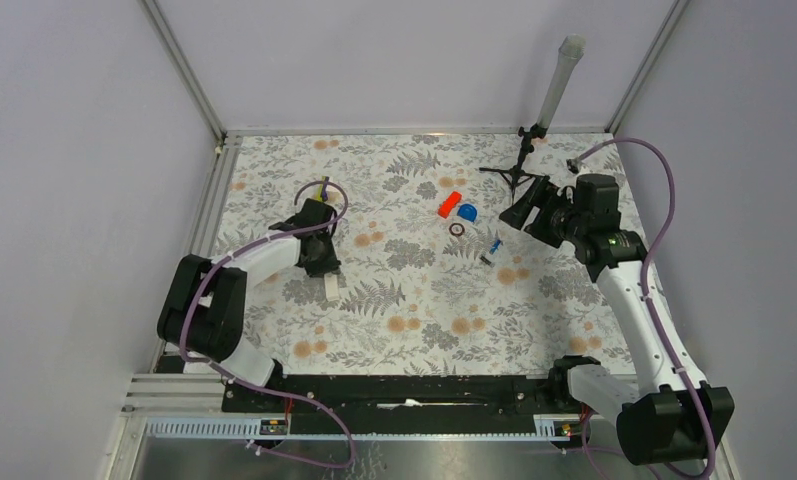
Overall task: Load the batteries into the remote control
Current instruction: Pick up the remote control from the center of the board, then adjust the remote control.
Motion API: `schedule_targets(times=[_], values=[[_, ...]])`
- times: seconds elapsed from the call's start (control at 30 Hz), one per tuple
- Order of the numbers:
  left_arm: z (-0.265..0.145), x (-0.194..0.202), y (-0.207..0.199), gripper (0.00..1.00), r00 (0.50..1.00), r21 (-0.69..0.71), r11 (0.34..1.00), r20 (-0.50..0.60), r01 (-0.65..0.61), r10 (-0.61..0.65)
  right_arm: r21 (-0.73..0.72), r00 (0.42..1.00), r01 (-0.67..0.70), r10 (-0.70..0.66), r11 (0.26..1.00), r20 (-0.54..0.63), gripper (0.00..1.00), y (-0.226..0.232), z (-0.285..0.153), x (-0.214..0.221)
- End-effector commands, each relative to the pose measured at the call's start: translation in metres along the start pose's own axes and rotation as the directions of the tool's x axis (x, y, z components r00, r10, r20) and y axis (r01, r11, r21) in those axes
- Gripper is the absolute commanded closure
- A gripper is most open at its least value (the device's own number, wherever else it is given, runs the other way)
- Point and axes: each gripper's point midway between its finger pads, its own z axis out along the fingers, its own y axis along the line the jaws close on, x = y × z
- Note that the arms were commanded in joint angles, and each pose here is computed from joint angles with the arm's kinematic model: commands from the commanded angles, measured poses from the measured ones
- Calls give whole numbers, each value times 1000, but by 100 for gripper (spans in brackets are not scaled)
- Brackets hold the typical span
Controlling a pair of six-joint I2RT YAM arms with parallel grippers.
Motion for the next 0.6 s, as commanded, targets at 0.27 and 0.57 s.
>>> schedule_targets(times=[0.27, 0.57], values=[[-138, -57, -132, 100, 953, 602, 745, 256, -288, 161, -464, 999, -41, 23, 885, -46, 15, 99, -1, 29], [-308, -56, -206, 100, 948, 936, 153, 312, -317, 56, -720, 999, -5, -26, 694, -32, 9, 219, -17, 59]])
